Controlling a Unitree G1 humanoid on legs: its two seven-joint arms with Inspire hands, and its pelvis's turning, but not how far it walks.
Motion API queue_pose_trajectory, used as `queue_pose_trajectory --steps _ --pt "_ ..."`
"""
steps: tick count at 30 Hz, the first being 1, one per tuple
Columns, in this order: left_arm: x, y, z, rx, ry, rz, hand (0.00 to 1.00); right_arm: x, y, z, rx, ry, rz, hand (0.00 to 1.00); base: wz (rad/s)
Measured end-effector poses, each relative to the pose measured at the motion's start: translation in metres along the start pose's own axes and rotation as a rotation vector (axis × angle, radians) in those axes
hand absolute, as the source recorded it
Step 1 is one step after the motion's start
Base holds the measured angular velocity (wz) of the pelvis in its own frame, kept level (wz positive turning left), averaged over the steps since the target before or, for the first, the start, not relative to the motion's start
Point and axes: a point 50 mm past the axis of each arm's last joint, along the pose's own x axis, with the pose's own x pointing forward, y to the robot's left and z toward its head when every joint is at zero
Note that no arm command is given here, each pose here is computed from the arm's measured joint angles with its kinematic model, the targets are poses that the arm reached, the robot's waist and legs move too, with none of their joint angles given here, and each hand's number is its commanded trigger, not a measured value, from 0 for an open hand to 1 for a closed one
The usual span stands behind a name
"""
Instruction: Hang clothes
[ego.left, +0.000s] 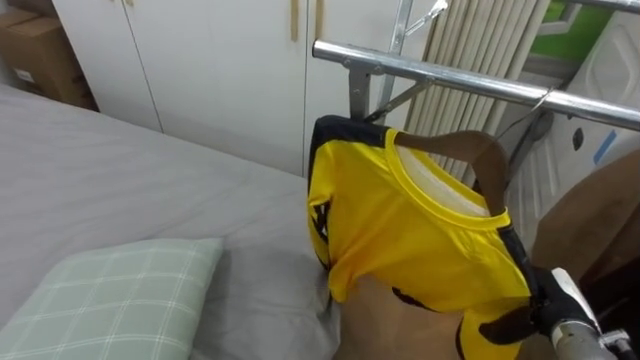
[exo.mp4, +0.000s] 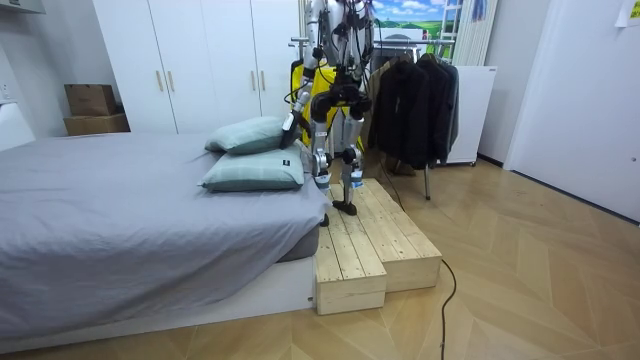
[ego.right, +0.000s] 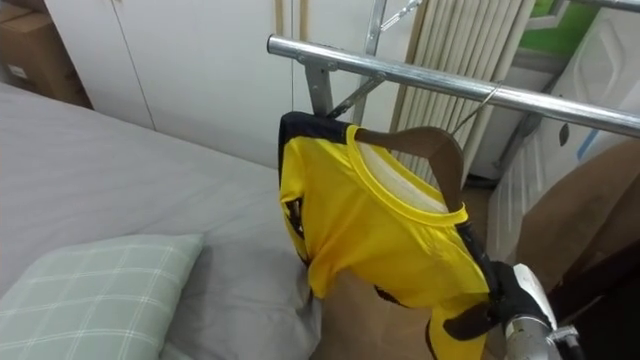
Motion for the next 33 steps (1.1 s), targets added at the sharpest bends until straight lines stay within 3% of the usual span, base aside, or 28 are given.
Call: queue_pose_trajectory --steps 6,13,20,28,33 --pt "0.000 -0.001 -0.001 0.009 0.002 0.005 0.00 0.000 -0.003 0.014 -0.059 -0.066 -0.046 0.00 -0.05" --pt "0.000 -0.002 -0.004 0.012 0.015 0.004 0.00 -0.009 -0.011 0.057 -0.065 -0.304 -0.124 0.00 -0.10" --pt "-0.001 -0.004 -0.008 0.019 0.029 0.007 0.00 -0.019 -0.007 0.066 -0.026 -0.375 -0.141 0.00 -0.10" --pt "-0.001 -0.006 -0.011 0.006 0.043 0.003 0.00 -0.033 -0.021 0.095 0.151 -0.518 -0.322 0.00 0.03" --pt "-0.001 -0.007 -0.012 0.012 0.045 -0.001 0.00 -0.038 -0.021 0.090 0.261 -0.499 -0.350 0.00 0.03"
